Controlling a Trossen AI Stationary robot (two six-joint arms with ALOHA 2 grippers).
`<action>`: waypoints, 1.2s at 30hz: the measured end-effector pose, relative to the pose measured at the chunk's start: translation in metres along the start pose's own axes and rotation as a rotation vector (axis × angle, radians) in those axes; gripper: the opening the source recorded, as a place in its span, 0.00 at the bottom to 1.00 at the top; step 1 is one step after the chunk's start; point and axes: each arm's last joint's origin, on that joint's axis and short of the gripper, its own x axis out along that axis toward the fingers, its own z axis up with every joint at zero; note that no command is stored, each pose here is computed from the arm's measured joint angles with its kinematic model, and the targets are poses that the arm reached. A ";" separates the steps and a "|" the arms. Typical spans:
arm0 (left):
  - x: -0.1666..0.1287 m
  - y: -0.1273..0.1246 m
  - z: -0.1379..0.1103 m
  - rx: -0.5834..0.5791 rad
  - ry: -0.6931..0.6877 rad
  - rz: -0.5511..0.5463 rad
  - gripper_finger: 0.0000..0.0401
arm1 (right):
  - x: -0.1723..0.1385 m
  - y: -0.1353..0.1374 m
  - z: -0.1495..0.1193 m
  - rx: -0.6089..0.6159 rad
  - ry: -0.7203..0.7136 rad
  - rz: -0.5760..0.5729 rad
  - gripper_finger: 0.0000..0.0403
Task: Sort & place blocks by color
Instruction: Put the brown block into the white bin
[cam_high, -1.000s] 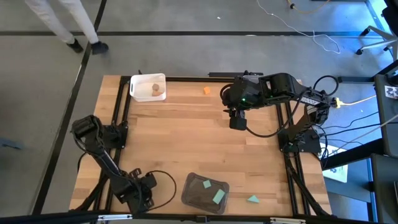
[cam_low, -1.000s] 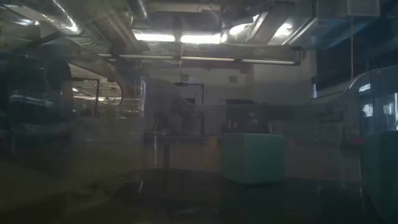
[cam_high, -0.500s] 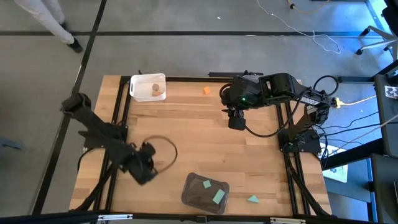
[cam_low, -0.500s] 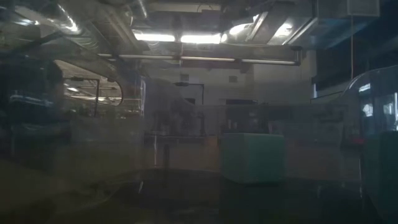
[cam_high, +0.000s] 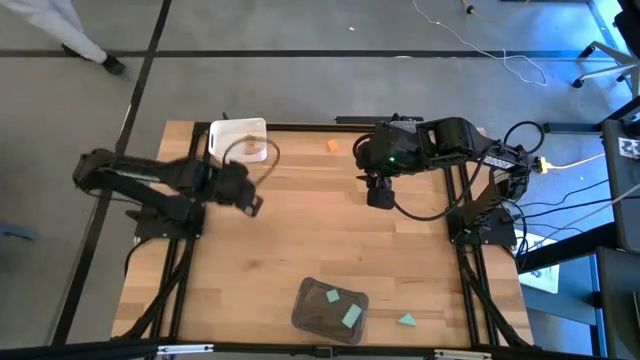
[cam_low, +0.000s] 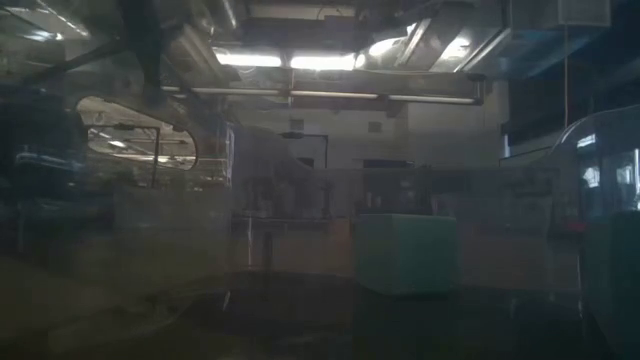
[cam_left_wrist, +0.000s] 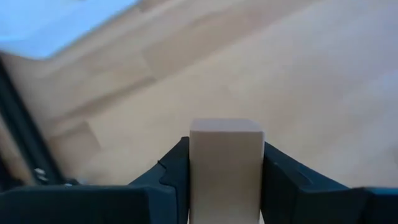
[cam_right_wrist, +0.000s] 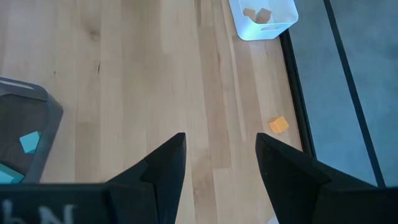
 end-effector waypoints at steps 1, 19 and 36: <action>0.003 0.005 0.008 -0.004 0.001 0.015 0.30 | 0.000 0.000 0.000 0.004 -0.003 0.000 0.48; 0.043 0.106 0.127 -0.066 -0.107 0.124 0.30 | 0.000 0.000 0.006 0.028 -0.063 0.002 0.48; 0.157 0.163 0.167 -0.113 0.091 0.246 0.30 | 0.000 0.000 0.006 0.050 -0.063 0.001 0.48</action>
